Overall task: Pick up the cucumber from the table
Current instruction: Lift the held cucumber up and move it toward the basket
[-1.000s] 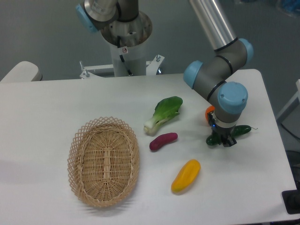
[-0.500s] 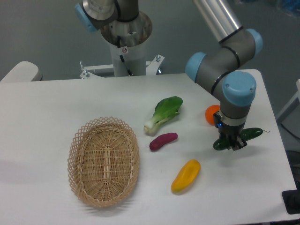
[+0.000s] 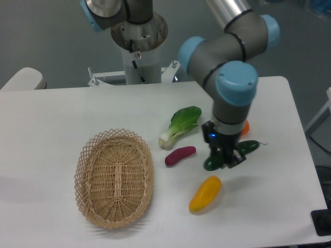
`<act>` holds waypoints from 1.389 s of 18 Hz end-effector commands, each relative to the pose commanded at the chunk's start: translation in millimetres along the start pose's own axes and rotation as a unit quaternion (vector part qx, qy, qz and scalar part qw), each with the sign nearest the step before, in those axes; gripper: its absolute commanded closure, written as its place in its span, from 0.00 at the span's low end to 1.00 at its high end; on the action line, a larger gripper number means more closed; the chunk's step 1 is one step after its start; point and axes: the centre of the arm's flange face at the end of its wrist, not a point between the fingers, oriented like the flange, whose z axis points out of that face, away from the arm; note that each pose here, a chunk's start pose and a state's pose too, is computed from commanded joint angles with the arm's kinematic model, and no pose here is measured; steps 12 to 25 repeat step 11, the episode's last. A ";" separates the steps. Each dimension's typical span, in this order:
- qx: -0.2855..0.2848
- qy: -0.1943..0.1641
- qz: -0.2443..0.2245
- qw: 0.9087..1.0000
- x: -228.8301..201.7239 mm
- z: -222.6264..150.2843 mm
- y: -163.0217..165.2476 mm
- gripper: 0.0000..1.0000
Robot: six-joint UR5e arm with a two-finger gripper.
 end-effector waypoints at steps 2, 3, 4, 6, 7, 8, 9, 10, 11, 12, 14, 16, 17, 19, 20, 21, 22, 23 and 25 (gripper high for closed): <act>0.003 0.001 -0.006 1.000 3.0 -0.5 -5.1 0.83; 0.003 -0.001 -0.007 1.000 2.5 -1.3 -5.3 0.83; 0.004 0.000 -0.008 1.000 2.3 -0.3 -5.4 0.83; 0.004 0.000 -0.006 1.000 3.1 -0.9 -8.3 0.83; 0.004 -0.001 -0.006 1.000 3.3 -2.0 -8.4 0.83; 0.005 -0.002 -0.007 1.000 3.1 -3.0 -7.6 0.83; 0.007 -0.002 -0.007 1.000 2.8 -3.7 -8.0 0.83; 0.007 -0.002 -0.006 1.000 3.2 -3.7 -9.1 0.83; 0.008 -0.003 -0.006 1.000 2.9 -4.4 -9.2 0.83; 0.008 -0.003 -0.006 1.000 2.9 -4.4 -9.2 0.83; 0.008 -0.003 -0.006 1.000 2.9 -4.4 -9.2 0.83; 0.008 -0.003 -0.006 1.000 2.9 -4.4 -9.2 0.83; 0.008 -0.003 -0.006 1.000 2.9 -4.4 -9.2 0.83; 0.008 -0.003 -0.006 1.000 2.9 -4.4 -9.2 0.83; 0.008 -0.003 -0.006 1.000 2.9 -4.4 -9.2 0.83; 0.008 -0.003 -0.006 1.000 2.9 -4.4 -9.2 0.83; 0.008 -0.003 -0.006 1.000 2.9 -4.4 -9.2 0.83; 0.008 -0.003 -0.006 1.000 2.9 -4.4 -9.2 0.83; 0.008 -0.003 -0.006 1.000 2.9 -4.4 -9.2 0.83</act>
